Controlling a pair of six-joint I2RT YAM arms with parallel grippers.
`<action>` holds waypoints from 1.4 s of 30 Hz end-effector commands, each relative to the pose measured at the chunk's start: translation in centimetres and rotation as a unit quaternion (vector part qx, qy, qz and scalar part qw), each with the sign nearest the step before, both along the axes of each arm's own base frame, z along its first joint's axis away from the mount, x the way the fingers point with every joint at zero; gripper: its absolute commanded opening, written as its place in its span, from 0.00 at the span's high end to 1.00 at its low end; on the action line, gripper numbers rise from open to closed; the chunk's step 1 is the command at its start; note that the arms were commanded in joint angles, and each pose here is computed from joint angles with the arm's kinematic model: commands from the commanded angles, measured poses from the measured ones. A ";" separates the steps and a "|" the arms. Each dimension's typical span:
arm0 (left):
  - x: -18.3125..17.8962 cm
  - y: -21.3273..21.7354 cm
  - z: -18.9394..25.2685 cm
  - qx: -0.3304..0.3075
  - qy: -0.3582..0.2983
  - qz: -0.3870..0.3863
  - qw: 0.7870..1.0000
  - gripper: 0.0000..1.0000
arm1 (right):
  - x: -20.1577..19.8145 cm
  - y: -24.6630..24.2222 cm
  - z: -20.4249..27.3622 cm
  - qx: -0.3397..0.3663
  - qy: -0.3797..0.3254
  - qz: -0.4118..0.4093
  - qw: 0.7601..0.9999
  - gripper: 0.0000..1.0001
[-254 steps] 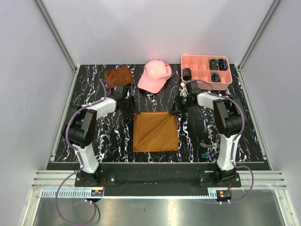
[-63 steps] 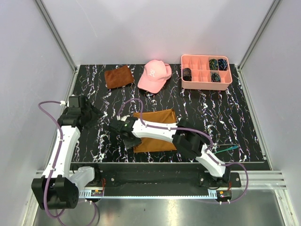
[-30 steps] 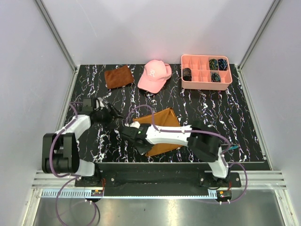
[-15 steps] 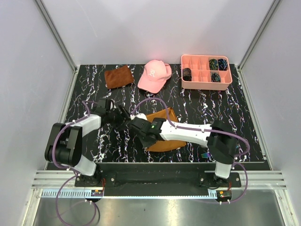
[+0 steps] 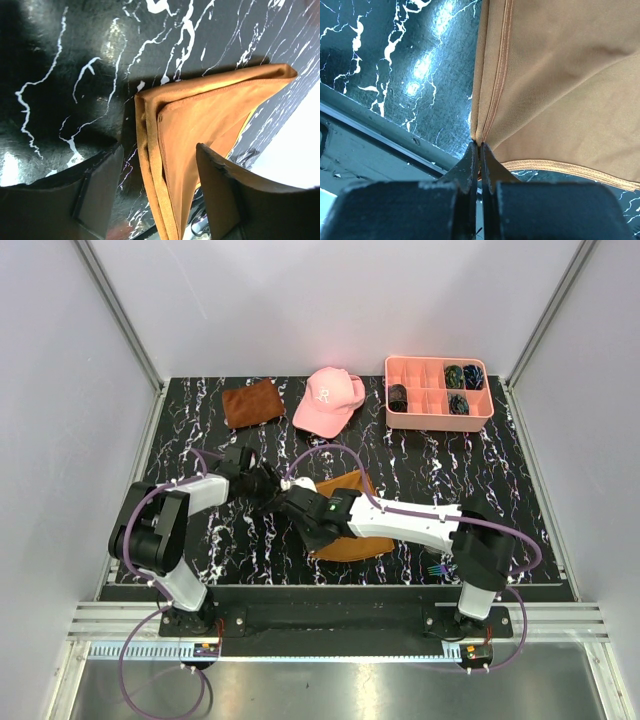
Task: Fold the napkin into a case and place the utensils inside
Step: Pick up the upper triangle-folded napkin from the center of the board, then turn over the upper triangle folded napkin at the center of the board.
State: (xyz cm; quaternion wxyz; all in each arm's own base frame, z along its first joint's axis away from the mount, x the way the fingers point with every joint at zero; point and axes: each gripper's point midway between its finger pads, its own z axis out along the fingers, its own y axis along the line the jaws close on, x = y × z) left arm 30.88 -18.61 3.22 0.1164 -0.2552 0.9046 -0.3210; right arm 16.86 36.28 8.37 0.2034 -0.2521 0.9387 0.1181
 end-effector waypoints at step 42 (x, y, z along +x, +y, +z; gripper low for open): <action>0.5 17.2 20.7 0.137 -0.228 0.191 0.945 1.00 | -4.3 14.9 10.5 0.228 0.050 0.148 0.961 1.00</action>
